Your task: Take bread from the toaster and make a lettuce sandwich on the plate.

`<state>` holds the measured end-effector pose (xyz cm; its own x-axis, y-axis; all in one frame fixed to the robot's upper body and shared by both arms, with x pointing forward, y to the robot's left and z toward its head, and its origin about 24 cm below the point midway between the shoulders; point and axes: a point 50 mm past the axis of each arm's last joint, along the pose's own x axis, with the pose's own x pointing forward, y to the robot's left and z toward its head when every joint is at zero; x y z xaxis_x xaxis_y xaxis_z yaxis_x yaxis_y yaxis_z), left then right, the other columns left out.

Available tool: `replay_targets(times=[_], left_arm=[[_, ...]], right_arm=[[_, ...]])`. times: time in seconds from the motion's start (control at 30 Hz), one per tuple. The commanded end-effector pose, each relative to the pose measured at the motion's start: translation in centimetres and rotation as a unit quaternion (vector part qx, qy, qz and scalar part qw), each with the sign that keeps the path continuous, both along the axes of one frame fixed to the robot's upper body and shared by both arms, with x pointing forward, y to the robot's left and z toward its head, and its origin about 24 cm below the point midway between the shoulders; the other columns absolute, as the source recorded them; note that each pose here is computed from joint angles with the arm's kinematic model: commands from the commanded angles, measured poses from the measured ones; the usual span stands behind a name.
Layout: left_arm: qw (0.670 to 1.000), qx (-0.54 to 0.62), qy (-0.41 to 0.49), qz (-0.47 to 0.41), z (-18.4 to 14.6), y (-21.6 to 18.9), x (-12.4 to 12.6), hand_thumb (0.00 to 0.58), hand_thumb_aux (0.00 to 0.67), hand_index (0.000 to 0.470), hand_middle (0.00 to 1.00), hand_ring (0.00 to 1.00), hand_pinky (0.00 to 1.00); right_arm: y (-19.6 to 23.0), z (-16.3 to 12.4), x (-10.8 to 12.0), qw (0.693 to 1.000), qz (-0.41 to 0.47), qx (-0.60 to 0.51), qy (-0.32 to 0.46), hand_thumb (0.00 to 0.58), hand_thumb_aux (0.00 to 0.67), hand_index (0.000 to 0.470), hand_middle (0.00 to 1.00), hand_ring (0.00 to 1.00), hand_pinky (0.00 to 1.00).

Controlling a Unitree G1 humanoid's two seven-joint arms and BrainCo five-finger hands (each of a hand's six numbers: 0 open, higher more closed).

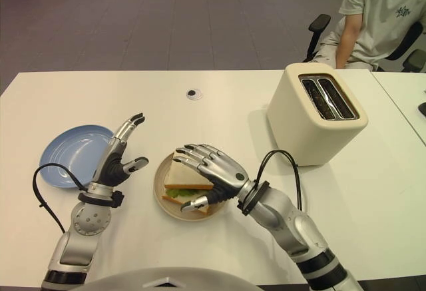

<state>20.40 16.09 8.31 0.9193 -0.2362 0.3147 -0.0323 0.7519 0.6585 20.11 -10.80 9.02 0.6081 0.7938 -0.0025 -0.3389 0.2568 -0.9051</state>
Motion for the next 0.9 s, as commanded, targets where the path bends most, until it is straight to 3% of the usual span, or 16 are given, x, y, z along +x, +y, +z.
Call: replay_targets(times=[0.03,0.2,0.4,0.5,0.6,0.63,0.67,0.7,0.73,0.77,0.8,0.9], left_arm=[[0.999,0.029,0.013,-0.040,-0.3,-0.6,0.0,0.000,0.000,0.000,0.00,0.00,0.00],[0.998,0.026,0.004,-0.052,0.4,-0.2,-0.1,0.000,0.000,0.000,0.00,0.00,0.00],[0.993,0.008,-0.020,-0.118,3.0,0.7,-1.1,0.000,0.000,0.000,0.00,0.00,0.00],[0.979,0.029,0.007,-0.201,3.3,0.9,-2.6,0.000,0.000,0.000,0.00,0.00,0.00],[0.958,0.063,0.080,-0.269,2.8,1.9,-4.8,0.000,0.000,0.000,0.00,0.00,0.00],[0.953,0.069,0.098,-0.278,2.8,2.4,-5.3,0.000,0.000,0.000,0.00,0.00,0.00],[0.949,0.075,0.111,-0.286,3.1,2.9,-5.7,0.456,0.360,0.253,0.55,0.55,0.55],[0.944,0.076,0.126,-0.296,3.3,3.3,-6.1,0.580,0.670,0.470,1.00,1.00,1.00],[0.937,0.081,0.144,-0.309,3.4,3.5,-6.5,0.580,0.670,0.470,1.00,1.00,1.00],[0.929,0.086,0.163,-0.321,3.3,3.7,-6.9,0.580,0.670,0.470,1.00,1.00,1.00],[0.921,0.092,0.183,-0.332,3.1,3.8,-7.1,0.580,0.670,0.470,1.00,1.00,1.00],[0.900,0.108,0.228,-0.354,2.1,3.2,-7.4,0.580,0.670,0.470,1.00,1.00,1.00]], right_arm=[[-1.7,0.9,0.0,0.993,0.070,-0.021,0.096,0.000,0.000,0.000,0.00,0.00,0.00],[-3.0,1.5,0.4,0.989,0.082,-0.035,0.115,0.000,0.000,0.000,0.00,0.00,0.00],[-5.2,5.0,0.7,0.995,0.076,0.022,0.066,0.000,0.000,0.000,0.00,0.00,0.00],[-6.6,6.3,-1.0,0.991,0.114,0.021,0.070,0.000,0.000,0.000,0.00,0.00,0.00],[-8.3,4.9,-2.5,0.981,0.126,-0.047,0.139,0.000,0.000,0.000,0.00,0.00,0.00],[-8.8,4.3,-2.7,0.977,0.123,-0.068,0.161,0.071,0.042,0.029,0.00,0.00,0.00],[-9.2,3.8,-3.0,0.973,0.118,-0.085,0.179,0.458,0.363,0.254,0.00,0.00,0.00],[-9.4,3.4,-3.3,0.969,0.117,-0.092,0.196,0.560,0.547,0.383,0.18,0.18,0.18],[-9.4,3.2,-3.6,0.965,0.122,-0.096,0.210,0.580,0.670,0.470,0.61,0.61,0.61],[-9.3,2.9,-4.1,0.960,0.130,-0.099,0.225,0.580,0.670,0.470,0.85,0.85,0.85],[-9.1,2.6,-4.4,0.956,0.137,-0.103,0.238,0.580,0.670,0.470,0.99,0.99,0.99],[-8.6,1.4,-5.1,0.946,0.147,-0.119,0.265,0.580,0.670,0.470,1.00,1.00,1.00]])
